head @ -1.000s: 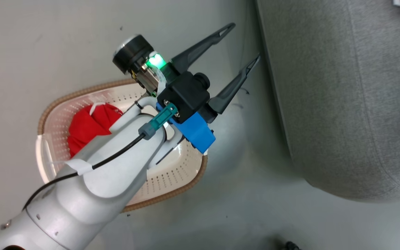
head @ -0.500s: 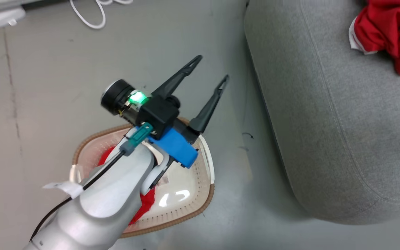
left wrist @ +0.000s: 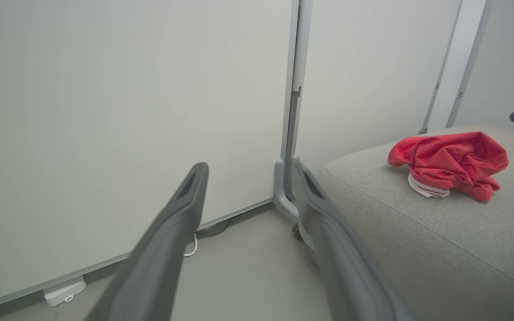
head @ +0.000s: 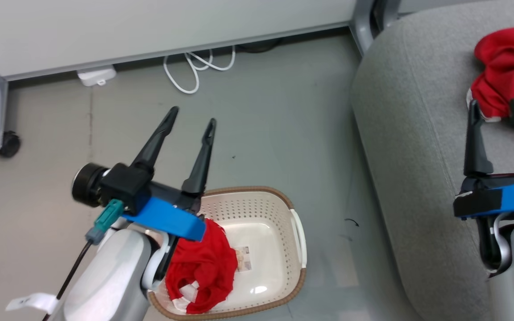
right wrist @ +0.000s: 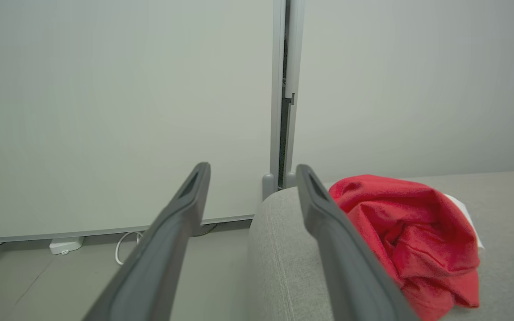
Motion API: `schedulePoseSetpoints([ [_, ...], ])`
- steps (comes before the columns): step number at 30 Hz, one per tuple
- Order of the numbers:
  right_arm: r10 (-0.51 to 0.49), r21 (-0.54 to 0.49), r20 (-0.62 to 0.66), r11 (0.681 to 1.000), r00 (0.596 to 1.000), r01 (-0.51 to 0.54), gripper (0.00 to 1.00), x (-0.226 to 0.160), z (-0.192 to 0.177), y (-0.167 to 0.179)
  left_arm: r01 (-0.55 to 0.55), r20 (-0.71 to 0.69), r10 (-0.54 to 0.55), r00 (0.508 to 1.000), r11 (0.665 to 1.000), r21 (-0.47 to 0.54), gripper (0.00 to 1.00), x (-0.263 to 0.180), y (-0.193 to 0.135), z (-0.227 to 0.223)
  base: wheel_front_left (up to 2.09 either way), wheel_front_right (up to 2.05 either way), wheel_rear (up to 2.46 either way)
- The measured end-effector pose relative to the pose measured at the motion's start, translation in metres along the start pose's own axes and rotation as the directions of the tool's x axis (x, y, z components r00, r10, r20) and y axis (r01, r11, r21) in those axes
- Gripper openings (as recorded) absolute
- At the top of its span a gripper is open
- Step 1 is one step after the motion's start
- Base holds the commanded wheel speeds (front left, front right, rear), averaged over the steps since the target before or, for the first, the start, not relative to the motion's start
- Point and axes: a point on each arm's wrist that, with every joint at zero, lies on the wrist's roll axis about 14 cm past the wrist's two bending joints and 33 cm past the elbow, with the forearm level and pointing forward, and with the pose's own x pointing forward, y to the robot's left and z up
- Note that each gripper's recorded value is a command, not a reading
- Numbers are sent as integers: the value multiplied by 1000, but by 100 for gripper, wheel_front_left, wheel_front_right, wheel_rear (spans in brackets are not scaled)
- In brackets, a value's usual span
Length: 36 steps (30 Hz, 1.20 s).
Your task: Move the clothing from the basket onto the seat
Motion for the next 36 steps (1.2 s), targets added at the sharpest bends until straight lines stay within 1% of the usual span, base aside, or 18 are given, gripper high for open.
schedulePoseSetpoints([
  [4, 73, 32, 29, 997, 997, -74, 100, 1, 9, 32, -113, 21, 113, 993, 993, 11, 100, -25, 28, 10, 0, 0, 0],
  [8, 136, 67, 58, 988, 989, -140, 100, 0, 17, 61, -211, 44, 210, 977, 977, 15, 100, -50, 51, 20, 0, 0, 0],
  [11, 178, 79, 83, 980, 980, -185, 100, -2, 26, 79, -263, 55, 262, 963, 965, 16, 100, -66, 61, 24, 0, 0, 0],
  [16, 222, 89, 104, 969, 969, -231, 100, -11, 35, 98, -331, 80, 329, 941, 944, 16, 100, -89, 72, 33, 0, 0, 0],
  [24, 253, 103, 104, 959, 962, -264, 100, -32, 37, 111, -386, 91, 384, 919, 922, 6, 100, -116, 74, 36, 0, 0, 0],
  [36, 232, 134, 42, 963, 972, -236, 100, -54, 17, 103, -403, 89, 402, 911, 915, -10, 100, -124, 70, 33, 0, 0, 0],
])
